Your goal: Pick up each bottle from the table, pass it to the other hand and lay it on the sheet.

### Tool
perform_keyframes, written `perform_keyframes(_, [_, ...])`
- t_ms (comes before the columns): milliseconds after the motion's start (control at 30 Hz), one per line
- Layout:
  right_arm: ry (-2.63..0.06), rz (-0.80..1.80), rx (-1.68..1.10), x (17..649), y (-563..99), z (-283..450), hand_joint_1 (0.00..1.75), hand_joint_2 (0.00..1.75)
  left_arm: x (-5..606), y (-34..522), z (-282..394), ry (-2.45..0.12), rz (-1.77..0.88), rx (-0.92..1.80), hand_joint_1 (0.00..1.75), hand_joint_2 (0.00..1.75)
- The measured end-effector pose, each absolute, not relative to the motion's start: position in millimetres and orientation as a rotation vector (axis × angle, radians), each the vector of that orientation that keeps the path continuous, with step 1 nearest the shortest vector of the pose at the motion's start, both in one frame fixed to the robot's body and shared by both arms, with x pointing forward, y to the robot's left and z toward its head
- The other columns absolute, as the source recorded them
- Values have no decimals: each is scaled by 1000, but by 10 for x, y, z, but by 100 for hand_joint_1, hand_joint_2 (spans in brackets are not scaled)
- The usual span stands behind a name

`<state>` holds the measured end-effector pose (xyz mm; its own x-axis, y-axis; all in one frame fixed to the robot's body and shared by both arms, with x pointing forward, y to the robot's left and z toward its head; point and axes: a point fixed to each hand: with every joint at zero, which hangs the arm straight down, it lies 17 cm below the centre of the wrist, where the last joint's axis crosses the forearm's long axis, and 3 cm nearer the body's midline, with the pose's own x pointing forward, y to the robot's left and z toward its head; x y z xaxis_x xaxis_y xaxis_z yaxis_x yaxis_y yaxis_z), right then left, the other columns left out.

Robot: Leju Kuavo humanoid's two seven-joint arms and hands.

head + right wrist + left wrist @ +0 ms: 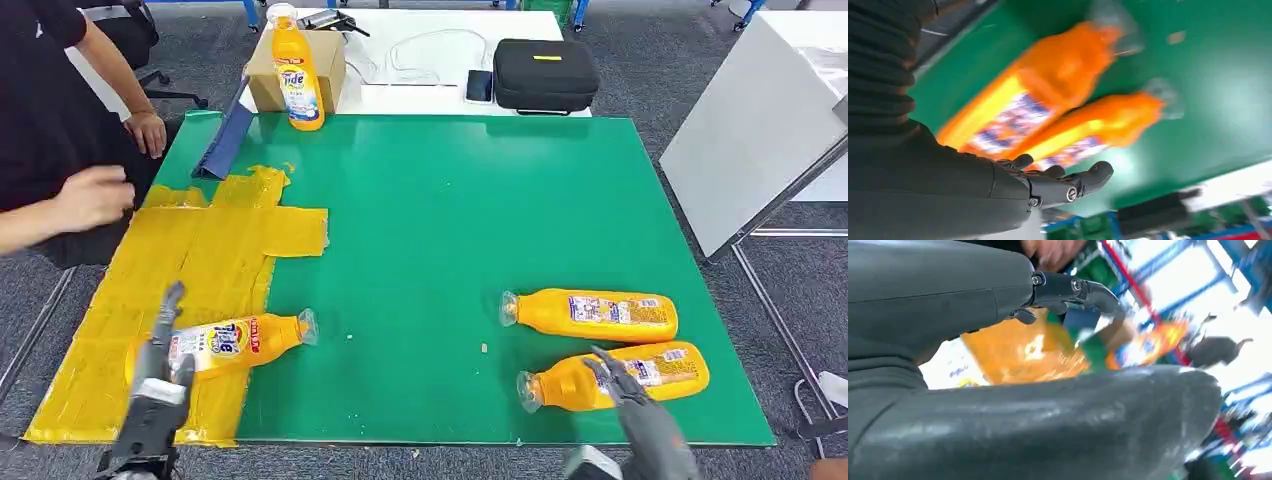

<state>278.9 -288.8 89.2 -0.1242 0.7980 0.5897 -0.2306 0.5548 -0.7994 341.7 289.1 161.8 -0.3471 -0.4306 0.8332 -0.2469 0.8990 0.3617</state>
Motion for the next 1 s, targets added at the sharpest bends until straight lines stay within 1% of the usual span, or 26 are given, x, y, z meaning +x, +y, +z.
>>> perform_keyframes(100, [-1392,953,-594,2772,-3223,896,0,175,3347,3050,1847,-1987,-116,547,0,0])
perform_keyframes(267, [-1307,946,-735,2829,-3732,941,0,175,3288,3256,2013,-2011,-18,577,0,0])
perform_keyframes(567, [-1193,884,-931,3025,-4419,1011,0,175,3335,3331,2080,-2016,41,542,0,0])
perform_keyframes(767, [-1133,871,-974,3128,-4626,920,0,175,3381,3337,2117,-2025,49,540,0,0])
perform_keyframes(1000, [-1064,928,-992,3215,-4708,758,0,175,3431,3352,2130,-2027,65,532,0,0])
